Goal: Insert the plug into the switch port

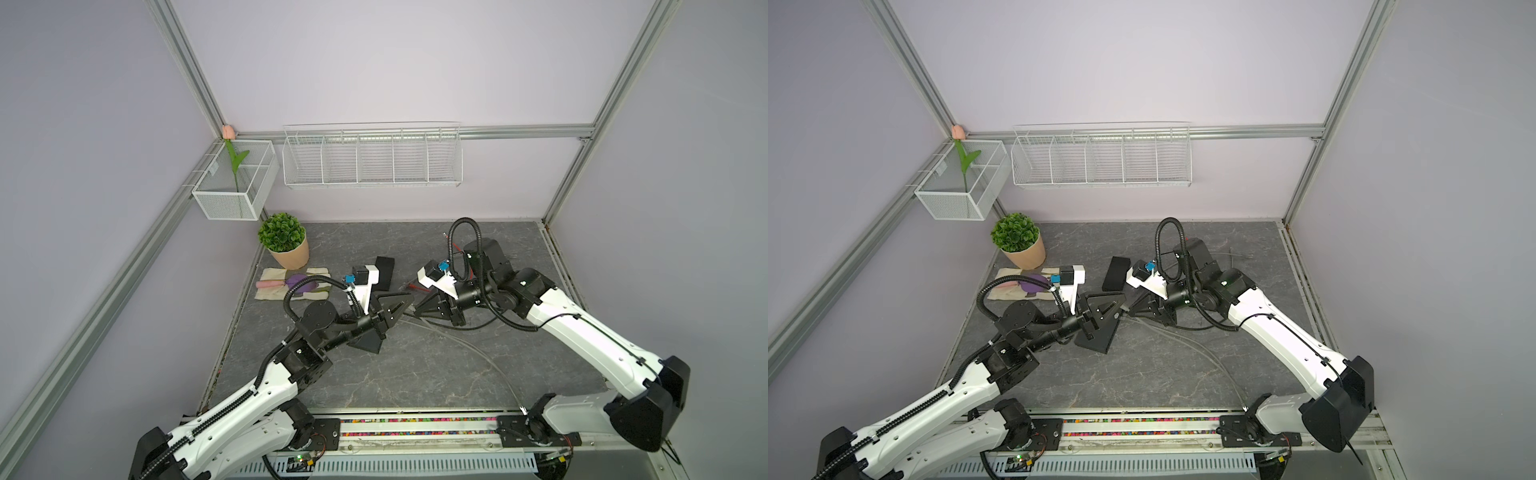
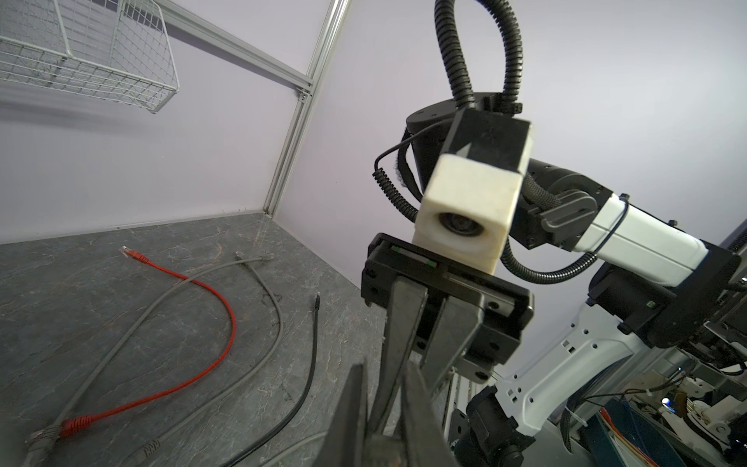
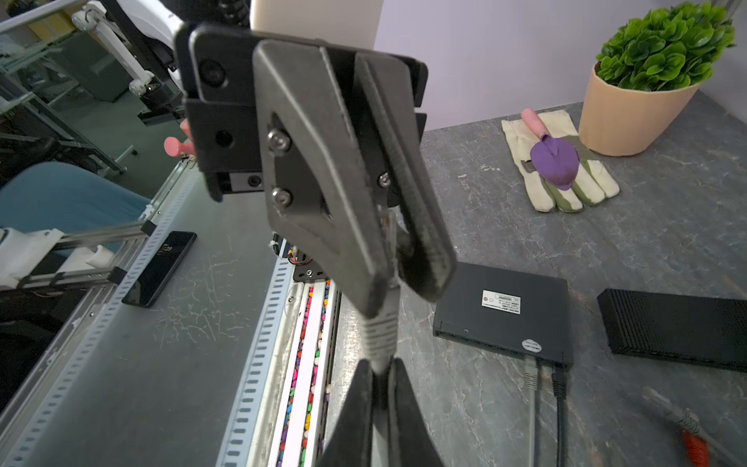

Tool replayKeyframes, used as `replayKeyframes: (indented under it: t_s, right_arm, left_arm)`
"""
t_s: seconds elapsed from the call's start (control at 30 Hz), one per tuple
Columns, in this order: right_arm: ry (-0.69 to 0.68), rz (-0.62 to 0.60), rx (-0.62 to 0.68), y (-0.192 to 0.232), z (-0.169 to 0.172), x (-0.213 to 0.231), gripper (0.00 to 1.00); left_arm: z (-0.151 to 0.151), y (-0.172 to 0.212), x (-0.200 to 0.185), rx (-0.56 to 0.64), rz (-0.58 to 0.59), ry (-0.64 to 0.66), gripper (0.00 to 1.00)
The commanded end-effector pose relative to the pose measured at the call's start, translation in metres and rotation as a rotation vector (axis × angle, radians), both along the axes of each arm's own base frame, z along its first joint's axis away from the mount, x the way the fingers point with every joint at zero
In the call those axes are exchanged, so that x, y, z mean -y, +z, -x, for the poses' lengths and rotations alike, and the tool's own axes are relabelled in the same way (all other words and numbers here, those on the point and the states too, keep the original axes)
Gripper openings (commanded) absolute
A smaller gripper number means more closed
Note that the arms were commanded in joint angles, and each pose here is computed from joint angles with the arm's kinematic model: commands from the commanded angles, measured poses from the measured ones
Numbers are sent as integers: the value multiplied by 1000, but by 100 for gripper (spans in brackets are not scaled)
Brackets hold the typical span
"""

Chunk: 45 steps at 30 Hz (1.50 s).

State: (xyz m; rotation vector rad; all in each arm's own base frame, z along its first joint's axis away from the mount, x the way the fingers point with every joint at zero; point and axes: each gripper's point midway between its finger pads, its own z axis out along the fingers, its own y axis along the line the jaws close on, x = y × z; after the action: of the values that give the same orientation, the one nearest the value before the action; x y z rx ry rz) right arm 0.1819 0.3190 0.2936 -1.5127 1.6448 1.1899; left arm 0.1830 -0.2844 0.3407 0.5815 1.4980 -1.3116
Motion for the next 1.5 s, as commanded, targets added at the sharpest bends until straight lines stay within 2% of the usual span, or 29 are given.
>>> replayKeyframes:
  t_s: [0.0, 0.2, 0.37, 0.4, 0.43, 0.47, 0.5, 0.57, 0.67, 0.77, 0.9, 1.03, 1.17, 1.3, 1.4, 1.47]
  right_arm:
    - [0, -39, 20, 6, -6, -2, 7]
    - [-80, -42, 33, 7, -21, 5, 7]
    - [-130, -11, 28, 2, -29, 8, 7]
    - [-132, -12, 30, 3, -29, 8, 7]
    - [-143, -7, 28, 2, -30, 9, 7]
    - [-153, 0, 29, 1, -31, 10, 7]
    - [-159, 7, 27, 0, -31, 10, 7]
    - [-180, 33, 24, -7, -34, 12, 7]
    - [-227, 80, 15, -20, -43, 14, 7]
    - [-273, 146, 14, -37, -51, 15, 7]
    - [-346, 272, 35, -65, -62, 16, 7]
    - [-418, 429, 70, -105, -72, 12, 7]
    - [-457, 581, 92, -151, -74, 9, 7]
    - [-488, 648, 135, -178, -75, 6, 7]
    - [-524, 719, 221, -199, -77, 5, 7]
    - [-529, 739, 233, -213, -78, 4, 7]
  left_arm:
    - [8, 10, -3, 33, 17, -18, 0]
    - [-1, 0, -21, 12, 15, 97, 0]
    - [1, 3, -31, 32, 23, 132, 6]
    - [1, 2, -31, 28, 22, 132, 11]
    - [0, 1, -31, 23, 21, 133, 31]
    - [0, 1, -32, 17, 21, 137, 60]
    - [-1, 1, -33, 12, 18, 146, 73]
    - [-3, 4, -42, 14, 23, 192, 82]
    - [-15, 8, -67, 15, 35, 341, 85]
    - [-35, 1, -91, -32, -3, 511, 85]
    - [-72, -33, -111, -177, -90, 659, 80]
    - [-116, -90, -136, -375, -94, 738, 76]
    - [-144, -140, -160, -501, -121, 812, 73]
    - [-152, -180, -165, -569, -190, 846, 72]
    - [-150, -210, -163, -643, -229, 838, 69]
    - [-148, -226, -160, -678, -242, 821, 66]
